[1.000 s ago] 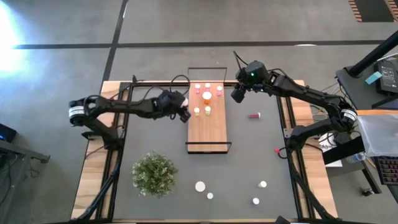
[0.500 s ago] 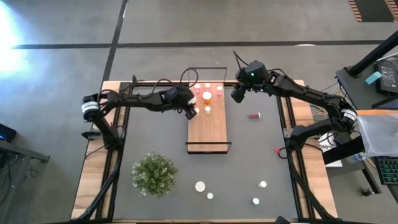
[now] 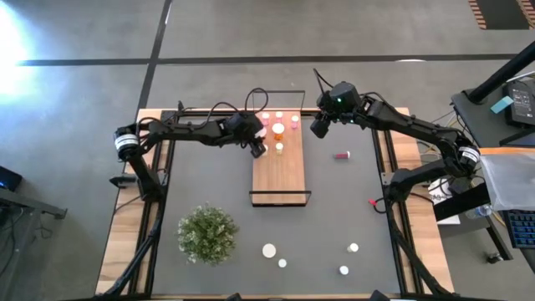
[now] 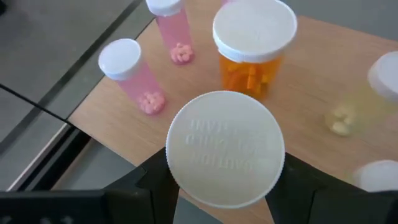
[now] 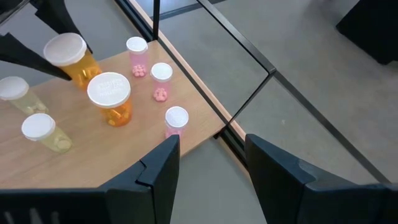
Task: Pick and place medicine bottles onto shelf by color
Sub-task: Put the top orange pill bottle on the shelf aligned with the other orange pill bottle
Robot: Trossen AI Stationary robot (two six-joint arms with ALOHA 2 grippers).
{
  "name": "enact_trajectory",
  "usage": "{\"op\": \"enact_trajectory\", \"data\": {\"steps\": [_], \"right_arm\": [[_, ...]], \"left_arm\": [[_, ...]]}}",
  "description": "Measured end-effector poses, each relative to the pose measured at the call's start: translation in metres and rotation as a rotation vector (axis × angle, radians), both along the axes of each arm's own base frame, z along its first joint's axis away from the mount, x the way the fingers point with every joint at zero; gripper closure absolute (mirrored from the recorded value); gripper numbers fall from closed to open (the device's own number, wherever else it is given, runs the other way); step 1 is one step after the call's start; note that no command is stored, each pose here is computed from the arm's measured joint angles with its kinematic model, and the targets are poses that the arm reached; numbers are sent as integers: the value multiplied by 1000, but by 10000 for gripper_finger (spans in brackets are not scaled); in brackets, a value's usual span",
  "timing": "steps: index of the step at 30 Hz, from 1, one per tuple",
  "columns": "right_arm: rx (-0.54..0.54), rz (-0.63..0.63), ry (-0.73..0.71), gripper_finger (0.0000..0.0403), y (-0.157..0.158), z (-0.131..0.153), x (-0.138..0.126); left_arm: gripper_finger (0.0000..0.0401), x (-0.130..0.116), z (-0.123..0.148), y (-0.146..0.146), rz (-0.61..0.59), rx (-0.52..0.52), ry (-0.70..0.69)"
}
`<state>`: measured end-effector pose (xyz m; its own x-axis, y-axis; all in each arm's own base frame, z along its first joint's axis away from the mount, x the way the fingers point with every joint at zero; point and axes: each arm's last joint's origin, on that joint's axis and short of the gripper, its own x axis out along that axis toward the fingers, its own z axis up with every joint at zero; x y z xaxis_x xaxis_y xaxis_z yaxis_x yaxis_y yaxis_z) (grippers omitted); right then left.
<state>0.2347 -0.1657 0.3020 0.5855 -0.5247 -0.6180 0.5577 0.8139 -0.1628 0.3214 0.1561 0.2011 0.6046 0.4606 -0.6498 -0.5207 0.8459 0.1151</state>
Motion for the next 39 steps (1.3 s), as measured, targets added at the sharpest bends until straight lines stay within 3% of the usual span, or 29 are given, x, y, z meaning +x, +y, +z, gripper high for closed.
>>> {"op": "enact_trajectory", "data": {"steps": [39], "right_arm": [[0, 0, 0, 232, 0, 0, 0]], "left_arm": [[228, 0, -4, -2, -30, -20, -37]]}}
